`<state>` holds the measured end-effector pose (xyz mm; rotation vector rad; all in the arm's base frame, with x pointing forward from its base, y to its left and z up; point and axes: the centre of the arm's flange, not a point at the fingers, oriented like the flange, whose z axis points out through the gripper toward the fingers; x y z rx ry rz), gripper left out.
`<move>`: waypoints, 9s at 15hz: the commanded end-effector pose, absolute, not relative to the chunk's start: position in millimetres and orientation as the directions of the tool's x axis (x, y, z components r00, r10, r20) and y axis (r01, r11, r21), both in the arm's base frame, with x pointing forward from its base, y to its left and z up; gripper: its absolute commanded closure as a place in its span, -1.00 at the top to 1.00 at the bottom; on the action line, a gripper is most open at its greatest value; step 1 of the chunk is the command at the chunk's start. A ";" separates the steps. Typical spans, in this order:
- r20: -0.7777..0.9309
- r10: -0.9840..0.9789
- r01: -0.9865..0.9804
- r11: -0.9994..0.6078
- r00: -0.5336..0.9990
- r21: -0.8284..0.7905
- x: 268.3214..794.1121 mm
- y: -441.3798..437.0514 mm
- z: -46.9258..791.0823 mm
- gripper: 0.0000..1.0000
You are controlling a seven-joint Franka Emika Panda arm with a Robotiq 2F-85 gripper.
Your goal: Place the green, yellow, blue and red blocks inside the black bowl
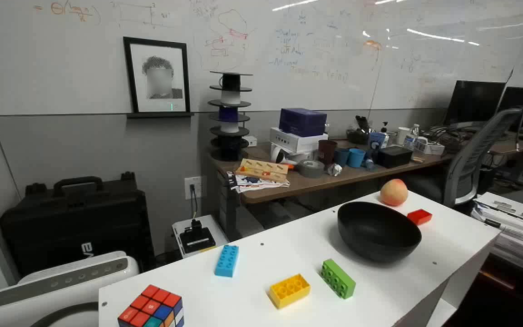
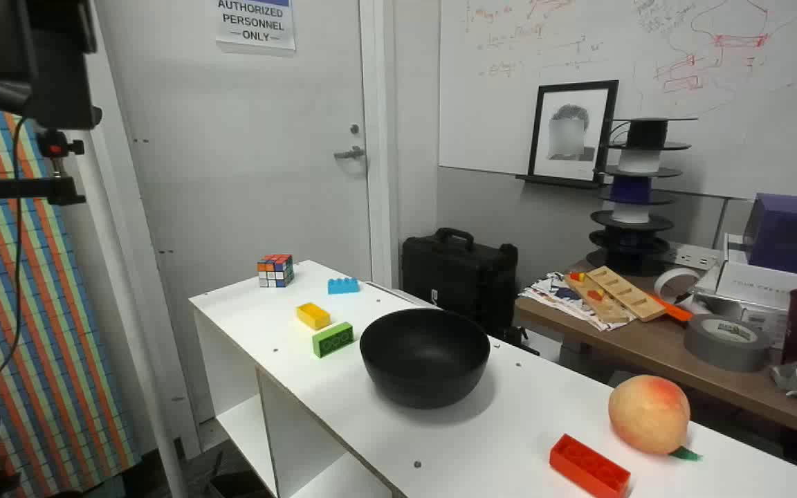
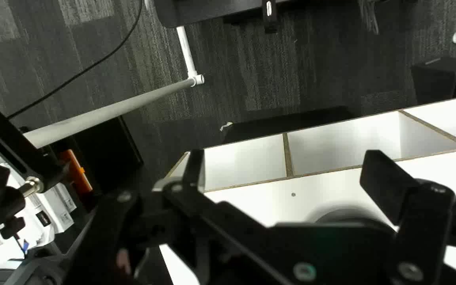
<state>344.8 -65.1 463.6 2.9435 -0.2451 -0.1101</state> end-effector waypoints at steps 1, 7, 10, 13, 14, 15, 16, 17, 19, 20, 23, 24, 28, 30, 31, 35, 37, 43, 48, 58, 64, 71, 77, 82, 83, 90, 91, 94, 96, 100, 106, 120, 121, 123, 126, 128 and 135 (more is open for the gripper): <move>-0.056 -0.171 -0.157 -0.969 0.984 0.190 345.0 -65.1 464.4 1.00; -0.050 -0.171 -0.158 -0.969 0.984 0.190 344.8 -65.1 466.7 1.00; -0.050 -0.171 -0.158 -0.969 0.984 0.190 344.8 -65.1 466.7 1.00; -0.050 -0.171 -0.158 -0.969 0.984 0.190 344.8 -65.1 466.7 1.00; -0.050 -0.171 -0.158 -0.969 0.984 0.190 344.8 -65.1 466.7 1.00; -0.050 -0.171 -0.158 -0.969 0.984 0.190 344.8 -65.1 466.7 1.00; -0.050 -0.171 -0.158 -0.969 0.984 0.190 344.8 -65.1 466.7 1.00; -0.050 -0.171 -0.158 -0.969 0.984 0.190 344.8 -65.1 466.7 1.00; -0.050 -0.171 -0.158 -0.969 0.984 0.190 344.8 -65.1 466.7 1.00; -0.050 -0.171 -0.158 -0.969 0.984 0.190 344.8 -65.1 466.7 1.00; -0.044 -0.166 -0.155 -0.970 0.985 0.187 353.0 -57.8 464.1 1.00; -0.053 -0.161 -0.147 -0.969 0.986 0.197 363.5 -45.5 458.7 1.00; -0.018 -0.134 -0.126 -0.963 0.991 0.237 405.5 21.8 427.8 1.00; 0.029 -0.106 -0.110 -0.965 0.994 0.239 426.3 64.1 409.7 1.00; 0.059 -0.096 -0.107 -0.969 0.994 0.222 436.4 81.8 400.3 1.00; 0.151 -0.110 -0.130 -0.983 0.982 0.133 482.5 127.5 358.8 1.00; 0.139 -0.097 -0.110 -0.990 0.986 0.085 506.6 130.2 337.8 1.00; 0.042 -0.068 -0.068 -0.998 0.997 -0.001 572.9 125.9 274.5 1.00; -0.042 -0.034 -0.035 -0.999 0.999 -0.021 593.1 152.5 226.3 1.00; -0.078 0.001 0.013 -0.988 0.997 0.154 608.4 174.3 143.7 1.00; -0.092 0.000 0.014 -0.988 0.996 0.157 613.8 185.3 119.8 0.32; -0.131 -0.017 0.008 -0.982 0.991 0.189 602.6 184.3 123.7 -0.77; -0.163 -0.154 -0.124 -0.976 0.975 0.178 589.9 140.2 167.0 -0.85; -0.129 -0.354 -0.357 -0.934 0.926 -0.002 601.3 82.7 232.5 -0.85; -0.120 -0.387 -0.393 -0.919 0.914 -0.026 603.2 71.6 241.8 -0.85; -0.007 -0.487 -0.487 -0.873 0.873 -0.018 614.2 37.1 253.6 -0.85; 0.037 -0.485 -0.486 -0.874 0.874 0.009 617.5 38.0 249.8 -0.82; 0.162 -0.447 -0.467 -0.877 0.880 0.114 631.4 45.2 239.2 0.21; 0.193 -0.427 -0.457 -0.875 0.884 0.160 633.1 52.7 235.7 0.52; 0.143 -0.371 -0.391 -0.907 0.918 0.155 620.6 84.1 243.8 1.00; 0.059 -0.288 -0.293 -0.947 0.956 0.129 604.3 188.6 246.8 1.00; -0.070 -0.743 -0.734 -0.669 0.666 0.120 639.5 247.0 156.4 1.00; -0.073 -0.747 -0.738 -0.664 0.660 0.118 642.8 251.3 150.4 1.00; -0.075 -0.757 -0.747 -0.653 0.649 0.122 647.9 258.3 139.3 1.00; -0.077 -0.767 -0.755 -0.642 0.637 0.135 652.5 266.5 120.2 1.00; -0.083 -0.772 -0.758 -0.635 0.630 0.149 653.9 269.5 109.7 1.00; -0.060 -0.763 -0.752 -0.645 0.644 0.135 653.4 267.2 126.5 -0.16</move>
